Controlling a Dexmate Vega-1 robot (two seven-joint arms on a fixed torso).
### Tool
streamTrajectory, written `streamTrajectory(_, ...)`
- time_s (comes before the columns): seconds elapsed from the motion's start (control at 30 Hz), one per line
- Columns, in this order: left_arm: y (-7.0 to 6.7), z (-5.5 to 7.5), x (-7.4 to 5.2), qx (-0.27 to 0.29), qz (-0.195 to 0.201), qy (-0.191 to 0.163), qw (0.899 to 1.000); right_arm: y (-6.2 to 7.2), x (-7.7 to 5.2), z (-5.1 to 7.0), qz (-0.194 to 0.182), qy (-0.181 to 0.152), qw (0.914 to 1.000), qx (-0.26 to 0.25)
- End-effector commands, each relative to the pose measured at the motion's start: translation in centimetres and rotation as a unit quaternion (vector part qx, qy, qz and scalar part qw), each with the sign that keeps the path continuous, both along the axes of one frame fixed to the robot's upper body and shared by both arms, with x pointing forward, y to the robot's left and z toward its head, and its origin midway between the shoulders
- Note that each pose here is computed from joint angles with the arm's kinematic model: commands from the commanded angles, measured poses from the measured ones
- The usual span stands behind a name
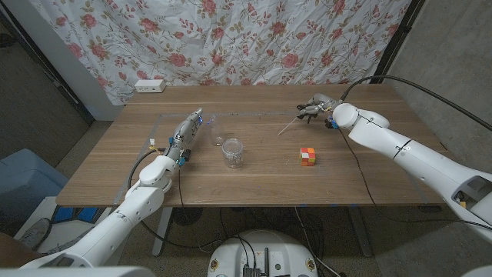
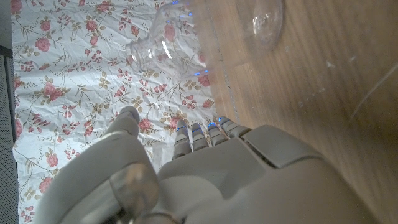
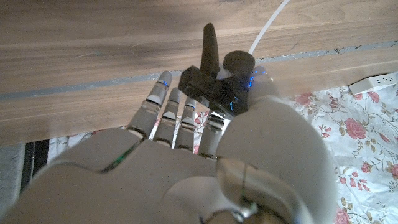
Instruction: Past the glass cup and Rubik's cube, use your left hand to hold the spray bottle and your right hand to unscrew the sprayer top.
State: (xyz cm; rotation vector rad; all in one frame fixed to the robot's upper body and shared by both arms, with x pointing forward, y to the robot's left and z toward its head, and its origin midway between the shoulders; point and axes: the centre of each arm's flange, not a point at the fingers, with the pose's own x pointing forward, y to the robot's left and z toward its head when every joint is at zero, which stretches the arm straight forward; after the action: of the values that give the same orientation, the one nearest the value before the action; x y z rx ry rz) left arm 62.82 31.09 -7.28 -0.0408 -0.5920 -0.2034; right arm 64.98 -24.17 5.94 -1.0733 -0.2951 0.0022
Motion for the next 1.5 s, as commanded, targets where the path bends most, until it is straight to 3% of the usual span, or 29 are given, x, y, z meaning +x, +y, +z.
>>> streamTrajectory(0.03,0.0,-0.1,-0.1,0.005,0.004,0.007,1.0,-0.2,0.9,-1.3,0.013,0.009,0.9999,0.0)
streamTrajectory(1.0,-0.3,0.0,0.8,0.009,0.005,0.016,1.0,-0.8,2.5,-2.3,0.01,0.042,0.9991,-0.001)
streamTrajectory(1.5,-0.4,0.2,1.1,0.009,0.003,0.018,1.0,-1.0,2.5,-2.3,0.018,0.051,0.9984,-0.013)
